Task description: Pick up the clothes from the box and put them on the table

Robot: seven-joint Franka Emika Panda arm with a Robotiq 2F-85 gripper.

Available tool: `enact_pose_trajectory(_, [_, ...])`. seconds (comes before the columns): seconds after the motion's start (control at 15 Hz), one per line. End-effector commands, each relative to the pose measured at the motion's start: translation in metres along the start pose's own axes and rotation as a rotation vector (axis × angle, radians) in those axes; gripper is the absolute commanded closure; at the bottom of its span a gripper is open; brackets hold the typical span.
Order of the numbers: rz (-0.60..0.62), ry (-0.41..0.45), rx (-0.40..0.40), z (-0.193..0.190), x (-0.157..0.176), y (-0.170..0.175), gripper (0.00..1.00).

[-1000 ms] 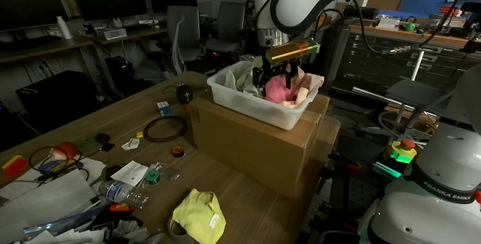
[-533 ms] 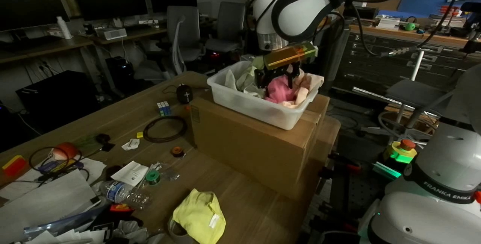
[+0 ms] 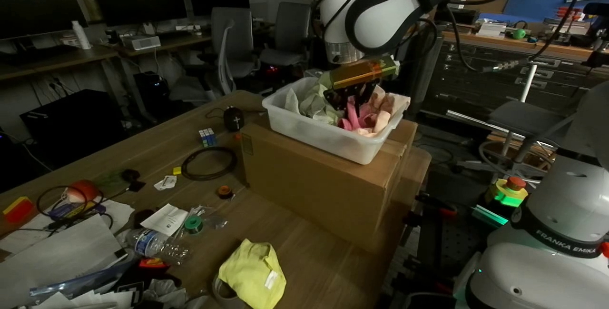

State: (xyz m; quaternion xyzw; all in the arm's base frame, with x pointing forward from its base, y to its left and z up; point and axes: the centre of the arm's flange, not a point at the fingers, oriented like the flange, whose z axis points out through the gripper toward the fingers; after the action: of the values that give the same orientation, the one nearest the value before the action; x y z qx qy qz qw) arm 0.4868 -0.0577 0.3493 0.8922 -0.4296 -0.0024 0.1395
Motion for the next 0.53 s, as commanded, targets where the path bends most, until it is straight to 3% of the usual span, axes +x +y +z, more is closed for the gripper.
enact_pose_trajectory(0.0, [0.037, 0.047, 0.018, -0.009, -0.008, 0.005, 0.92])
enact_pose_trajectory(0.2, [0.055, 0.082, 0.043, -0.027, -0.016, 0.012, 0.95])
enact_pose_trajectory(0.47, [0.086, 0.214, 0.114, -0.089, -0.036, 0.033, 0.93])
